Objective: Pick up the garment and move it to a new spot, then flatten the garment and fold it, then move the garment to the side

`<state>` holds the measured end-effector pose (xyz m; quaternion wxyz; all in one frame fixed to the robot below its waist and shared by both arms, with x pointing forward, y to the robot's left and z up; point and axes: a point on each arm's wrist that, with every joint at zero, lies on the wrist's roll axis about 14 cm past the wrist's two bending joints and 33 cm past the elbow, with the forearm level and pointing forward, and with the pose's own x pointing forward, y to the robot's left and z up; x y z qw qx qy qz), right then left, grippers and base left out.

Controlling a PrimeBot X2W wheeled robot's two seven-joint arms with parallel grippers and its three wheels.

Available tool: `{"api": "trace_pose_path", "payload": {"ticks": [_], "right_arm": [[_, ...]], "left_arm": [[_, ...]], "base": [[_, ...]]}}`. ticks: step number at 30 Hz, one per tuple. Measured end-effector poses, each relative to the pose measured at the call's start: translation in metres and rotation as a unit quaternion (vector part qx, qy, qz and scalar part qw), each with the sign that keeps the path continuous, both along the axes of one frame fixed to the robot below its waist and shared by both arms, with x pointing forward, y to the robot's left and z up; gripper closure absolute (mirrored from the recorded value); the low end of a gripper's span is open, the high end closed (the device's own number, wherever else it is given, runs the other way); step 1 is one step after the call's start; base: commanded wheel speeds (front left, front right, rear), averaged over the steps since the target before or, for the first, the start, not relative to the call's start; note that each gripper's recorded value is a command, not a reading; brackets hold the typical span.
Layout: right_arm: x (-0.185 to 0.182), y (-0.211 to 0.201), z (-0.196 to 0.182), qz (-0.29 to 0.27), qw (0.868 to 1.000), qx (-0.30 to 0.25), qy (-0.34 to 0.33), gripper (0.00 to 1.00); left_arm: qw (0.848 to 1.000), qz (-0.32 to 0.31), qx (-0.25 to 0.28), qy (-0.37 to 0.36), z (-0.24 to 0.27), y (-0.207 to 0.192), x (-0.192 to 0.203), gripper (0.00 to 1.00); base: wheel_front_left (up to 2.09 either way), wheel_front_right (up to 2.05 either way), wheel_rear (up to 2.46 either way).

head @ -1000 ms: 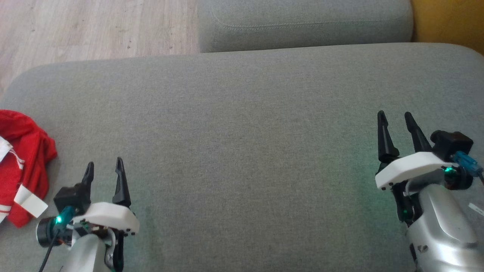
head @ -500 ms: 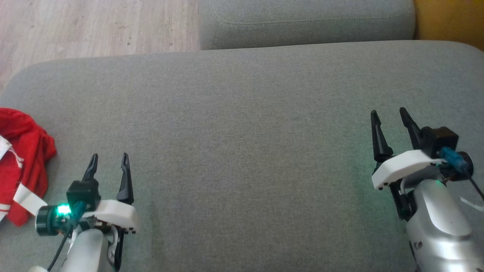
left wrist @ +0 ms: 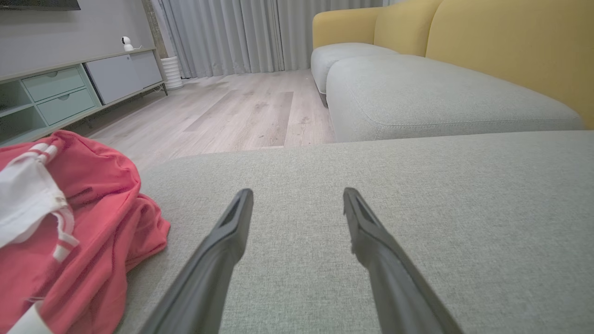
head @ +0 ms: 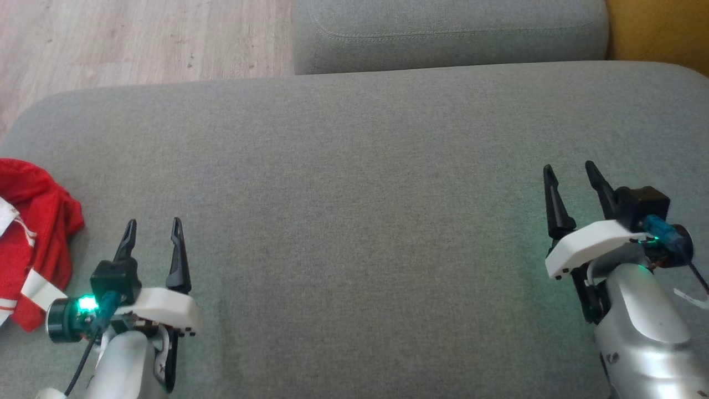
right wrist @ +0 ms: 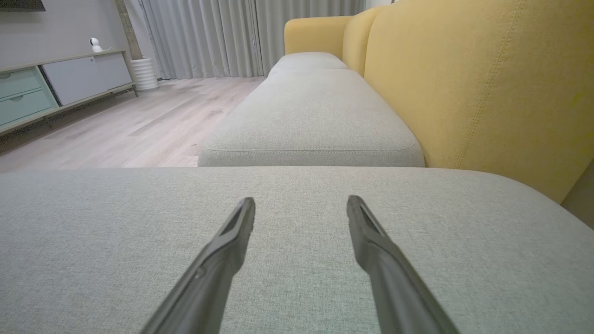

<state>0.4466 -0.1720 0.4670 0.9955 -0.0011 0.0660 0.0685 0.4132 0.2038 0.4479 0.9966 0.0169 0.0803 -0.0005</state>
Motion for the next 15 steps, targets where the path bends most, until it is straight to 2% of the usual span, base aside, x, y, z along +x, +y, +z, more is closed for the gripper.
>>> {"api": "trace_pose_path", "payload": {"ticks": [10, 15], "right_arm": [[0.002, -0.003, 0.023, -0.01, 0.999, 0.014, -0.035, 0.0], [-0.008, 0.003, 0.018, -0.006, 0.999, 0.022, -0.033, 0.0]], "left_arm": [[1.0, 0.01, -0.015, -0.019, 0.01, 0.0, -0.002, 0.0], [0.999, 0.018, -0.024, -0.018, 0.008, 0.0, -0.01, 0.0]], "base": [[0.0, 0.0, 0.0], [0.0, 0.0, 0.0]]}}
